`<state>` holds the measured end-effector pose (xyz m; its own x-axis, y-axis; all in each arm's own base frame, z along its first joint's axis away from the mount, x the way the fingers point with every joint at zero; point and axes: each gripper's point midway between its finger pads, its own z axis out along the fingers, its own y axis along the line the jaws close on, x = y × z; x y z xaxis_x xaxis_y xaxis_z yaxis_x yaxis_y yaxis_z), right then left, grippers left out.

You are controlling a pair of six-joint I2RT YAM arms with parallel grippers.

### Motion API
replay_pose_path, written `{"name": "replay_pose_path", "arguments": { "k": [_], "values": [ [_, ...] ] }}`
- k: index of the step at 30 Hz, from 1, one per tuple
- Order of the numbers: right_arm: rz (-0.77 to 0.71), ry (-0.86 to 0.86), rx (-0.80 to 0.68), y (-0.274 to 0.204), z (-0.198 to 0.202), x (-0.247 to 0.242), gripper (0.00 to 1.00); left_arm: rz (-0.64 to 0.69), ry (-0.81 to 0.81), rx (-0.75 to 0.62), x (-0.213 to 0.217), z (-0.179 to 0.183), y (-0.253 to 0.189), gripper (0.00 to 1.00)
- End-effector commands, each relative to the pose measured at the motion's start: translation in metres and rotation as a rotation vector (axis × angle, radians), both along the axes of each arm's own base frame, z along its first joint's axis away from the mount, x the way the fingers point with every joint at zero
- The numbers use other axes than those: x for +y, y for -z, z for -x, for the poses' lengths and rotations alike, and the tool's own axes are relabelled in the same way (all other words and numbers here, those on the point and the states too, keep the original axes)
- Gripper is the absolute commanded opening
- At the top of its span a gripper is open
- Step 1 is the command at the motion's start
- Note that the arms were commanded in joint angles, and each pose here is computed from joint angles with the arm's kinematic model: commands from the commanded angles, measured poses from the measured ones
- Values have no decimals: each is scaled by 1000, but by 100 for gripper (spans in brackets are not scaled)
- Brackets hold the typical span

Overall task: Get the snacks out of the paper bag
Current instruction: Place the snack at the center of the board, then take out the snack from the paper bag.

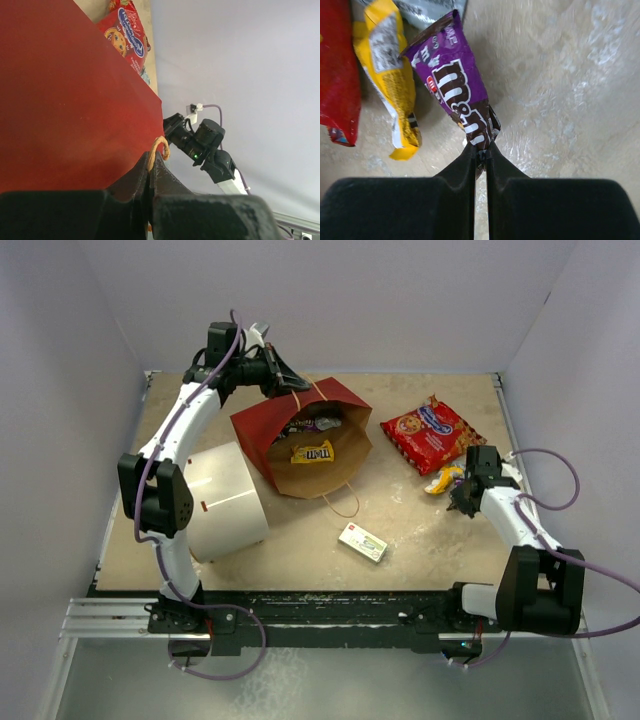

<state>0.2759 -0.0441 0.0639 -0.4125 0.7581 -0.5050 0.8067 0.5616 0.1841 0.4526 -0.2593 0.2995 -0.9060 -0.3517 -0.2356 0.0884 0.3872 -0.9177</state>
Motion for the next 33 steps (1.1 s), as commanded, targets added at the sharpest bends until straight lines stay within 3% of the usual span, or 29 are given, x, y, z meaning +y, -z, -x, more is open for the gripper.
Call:
{"name": "replay_pose_path", "arguments": {
  "k": [1,5,6,8,10,13,19,25,33],
  "values": [
    [-143,20,-86,7,-9,22,0,22,15,-88,2,6,-31,0],
    [-245,-48,-132,16,-18,43,3,20,18,-84,2,5,-29,0],
    [-247,-74,-149,15,-23,45,10,20,19,-86,2,5,-30,0],
    [-243,-163,-220,1,-40,50,36,21,19,-87,2,5,-30,0],
    [-204,-262,-272,-17,-50,52,55,20,21,-87,2,6,-30,0],
    [-124,-312,-262,-32,-46,44,67,18,19,-87,2,7,-29,0],
    [-104,-436,-202,-22,-18,50,72,15,11,-89,3,9,-29,0],
    [-219,-774,-356,-48,-33,99,76,19,7,-83,3,7,-27,0],
    [-26,-1194,-447,-104,-59,158,80,17,0,-88,3,9,-29,0]
  ]
}}
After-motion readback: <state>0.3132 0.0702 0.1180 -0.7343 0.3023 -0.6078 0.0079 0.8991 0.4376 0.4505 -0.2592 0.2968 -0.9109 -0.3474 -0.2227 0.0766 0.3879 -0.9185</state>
